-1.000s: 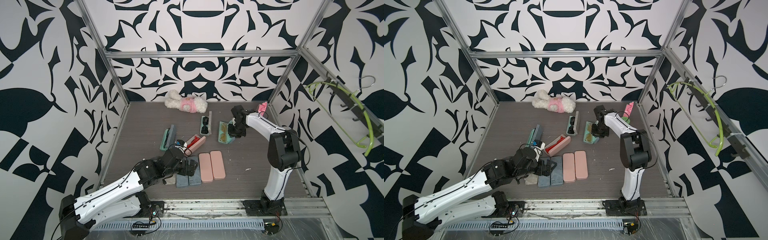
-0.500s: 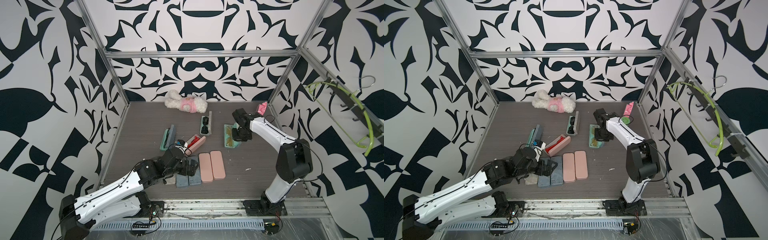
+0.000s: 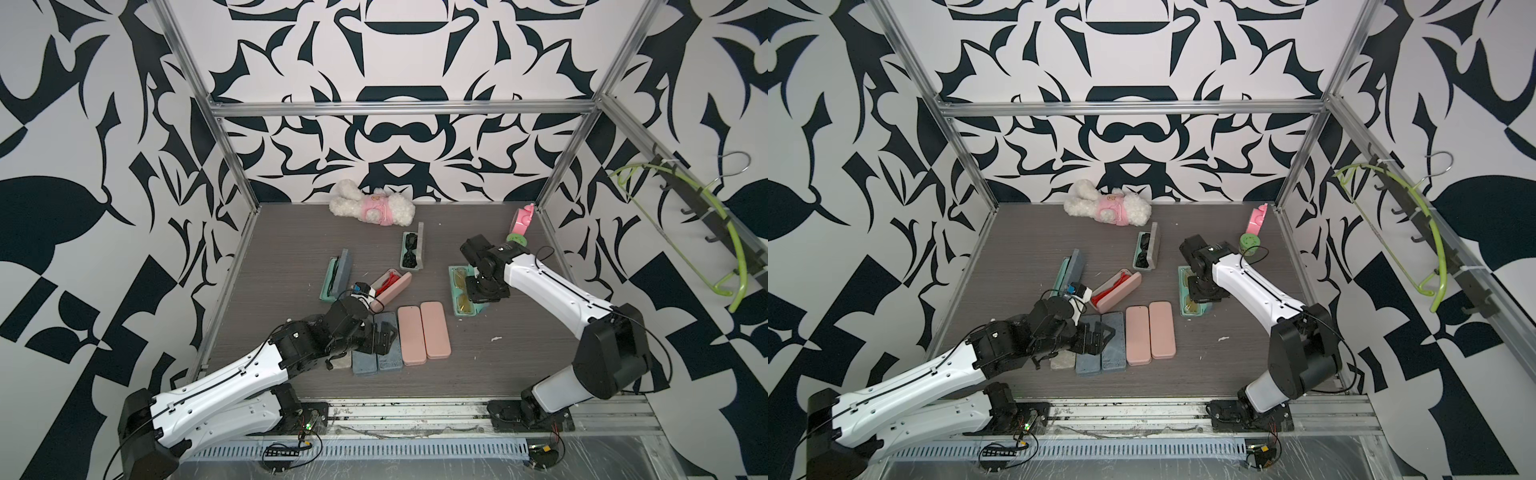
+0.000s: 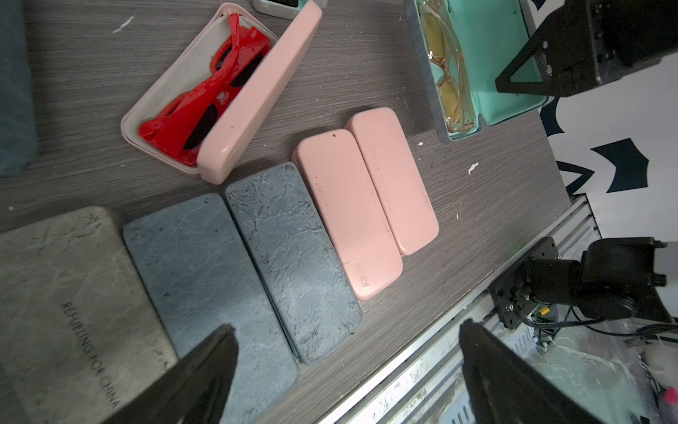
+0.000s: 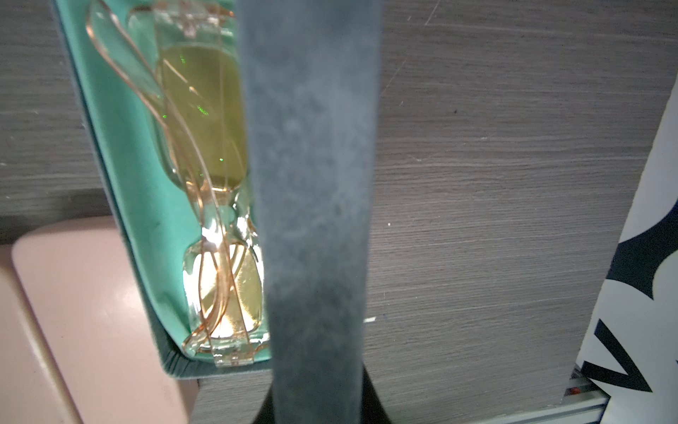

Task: Close the glasses case
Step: Pick up the glasses case at the center of the board, then place the glasses case at the center of the board.

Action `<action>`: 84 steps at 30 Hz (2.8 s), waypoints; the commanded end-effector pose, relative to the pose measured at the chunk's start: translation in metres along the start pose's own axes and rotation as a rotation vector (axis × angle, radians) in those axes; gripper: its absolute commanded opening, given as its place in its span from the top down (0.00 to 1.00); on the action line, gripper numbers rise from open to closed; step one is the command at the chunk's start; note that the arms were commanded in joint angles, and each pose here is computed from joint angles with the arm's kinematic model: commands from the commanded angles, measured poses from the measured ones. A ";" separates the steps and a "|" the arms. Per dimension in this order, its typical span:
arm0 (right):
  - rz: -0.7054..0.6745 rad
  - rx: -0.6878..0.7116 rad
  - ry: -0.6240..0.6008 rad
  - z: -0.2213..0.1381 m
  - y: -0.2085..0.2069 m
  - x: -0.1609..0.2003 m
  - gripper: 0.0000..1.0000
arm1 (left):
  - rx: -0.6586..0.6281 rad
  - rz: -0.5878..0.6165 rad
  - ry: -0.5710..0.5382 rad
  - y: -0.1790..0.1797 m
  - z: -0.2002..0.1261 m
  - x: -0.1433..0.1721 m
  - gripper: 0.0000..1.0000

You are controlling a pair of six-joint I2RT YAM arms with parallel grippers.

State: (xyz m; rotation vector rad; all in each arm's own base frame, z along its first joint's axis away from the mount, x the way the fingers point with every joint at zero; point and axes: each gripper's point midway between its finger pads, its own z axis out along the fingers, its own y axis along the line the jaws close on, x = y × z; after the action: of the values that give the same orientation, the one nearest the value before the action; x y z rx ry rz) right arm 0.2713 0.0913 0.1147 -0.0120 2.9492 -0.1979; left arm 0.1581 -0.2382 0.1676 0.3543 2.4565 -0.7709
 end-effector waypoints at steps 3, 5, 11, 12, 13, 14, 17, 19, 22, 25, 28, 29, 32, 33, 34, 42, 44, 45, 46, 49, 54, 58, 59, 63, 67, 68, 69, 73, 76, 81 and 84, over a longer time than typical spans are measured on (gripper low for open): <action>0.013 0.036 -0.022 -0.009 -0.003 0.016 0.85 | 0.011 -0.002 0.009 -0.002 0.004 0.001 0.00; 0.012 0.033 -0.019 -0.009 -0.002 0.023 0.85 | 0.005 -0.002 0.017 -0.001 0.006 0.002 0.00; -0.001 0.058 -0.003 -0.004 0.000 0.044 0.85 | 0.008 -0.002 0.034 -0.003 0.010 0.003 0.01; -0.002 0.063 -0.003 -0.004 -0.001 0.046 0.85 | 0.009 -0.002 0.034 -0.004 0.010 0.003 0.01; -0.002 0.062 0.001 -0.003 0.000 0.050 0.85 | 0.010 -0.001 0.033 -0.004 0.010 0.002 0.01; 0.001 0.062 0.000 -0.002 -0.001 0.052 0.85 | 0.009 -0.002 0.031 -0.004 0.010 0.002 0.01; 0.003 0.061 -0.004 -0.001 0.000 0.058 0.85 | 0.008 -0.001 0.031 -0.004 0.010 0.001 0.01; -0.001 0.069 0.001 0.002 -0.001 0.063 0.85 | 0.010 -0.002 0.035 -0.005 0.011 0.002 0.01; -0.009 0.070 0.008 0.005 0.001 0.068 0.85 | 0.007 -0.002 0.038 -0.004 0.012 0.003 0.01; -0.013 0.067 0.006 0.007 0.003 0.071 0.85 | 0.007 -0.002 0.043 -0.004 0.013 0.003 0.01; -0.016 0.066 0.005 0.007 0.004 0.073 0.85 | 0.000 -0.003 0.053 -0.003 0.015 0.005 0.01; -0.017 0.065 0.004 0.007 0.005 0.074 0.85 | 0.000 -0.005 0.052 -0.003 0.016 0.005 0.00; -0.025 0.065 0.005 0.008 0.006 0.076 0.85 | -0.004 -0.006 0.055 -0.002 0.017 0.006 0.01; -0.028 0.067 0.008 0.009 0.007 0.077 0.85 | -0.004 -0.006 0.054 -0.002 0.017 0.005 0.00; -0.029 0.069 0.008 0.009 0.007 0.077 0.85 | -0.004 -0.006 0.053 -0.002 0.017 0.005 0.00; -0.043 0.087 0.027 0.011 0.010 0.083 0.85 | -0.002 -0.009 0.056 -0.003 0.017 0.005 0.00; -0.043 0.090 0.030 0.012 0.010 0.084 0.85 | -0.001 -0.009 0.056 -0.004 0.017 0.005 0.01; -0.040 0.088 0.034 0.013 0.011 0.085 0.85 | -0.002 -0.009 0.057 -0.004 0.018 0.005 0.01; -0.040 0.086 0.038 0.014 0.012 0.086 0.85 | -0.001 -0.009 0.054 -0.004 0.017 0.004 0.01; -0.042 0.085 0.041 0.015 0.013 0.089 0.84 | 0.000 -0.011 0.057 -0.004 0.018 0.004 0.01; -0.038 0.072 0.037 0.014 0.017 0.089 0.83 | -0.002 -0.014 0.062 -0.004 0.019 0.005 0.01; -0.038 0.067 0.037 0.015 0.018 0.090 0.82 | 0.000 -0.015 0.061 -0.004 0.019 0.006 0.01; -0.038 0.065 0.040 0.016 0.019 0.090 0.82 | 0.000 -0.017 0.060 -0.004 0.019 0.005 0.01; -0.034 0.044 0.042 0.019 0.023 0.092 0.81 | 0.001 -0.019 0.060 -0.004 0.018 0.006 0.00; -0.033 0.027 0.042 0.019 0.026 0.092 0.80 | 0.001 -0.019 0.061 -0.004 0.019 0.006 0.01; -0.033 0.026 0.042 0.019 0.026 0.092 0.79 | 0.000 -0.019 0.062 -0.004 0.019 0.006 0.01; -0.031 0.023 0.040 0.018 0.027 0.092 0.78 | 0.003 -0.018 0.061 -0.005 0.019 0.005 0.00; -0.026 0.005 0.037 0.019 0.029 0.092 0.71 | 0.002 -0.020 0.064 -0.005 0.019 0.006 0.00; -0.019 -0.012 0.033 0.019 0.031 0.092 0.66 | 0.003 -0.020 0.066 -0.005 0.020 0.006 0.01; -0.009 -0.031 0.010 0.013 0.031 0.091 0.61 | 0.009 -0.022 0.063 -0.007 0.019 0.005 0.01; 0.000 -0.062 -0.016 0.006 0.032 0.088 0.56 | 0.026 -0.022 0.064 -0.010 0.020 0.004 0.01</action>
State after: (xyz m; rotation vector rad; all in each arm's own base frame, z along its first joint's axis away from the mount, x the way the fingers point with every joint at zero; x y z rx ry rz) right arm 0.1862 0.1196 0.0788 -0.0371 2.9694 -0.1511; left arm 0.1568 -0.2506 0.1469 0.3714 2.5370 -0.7667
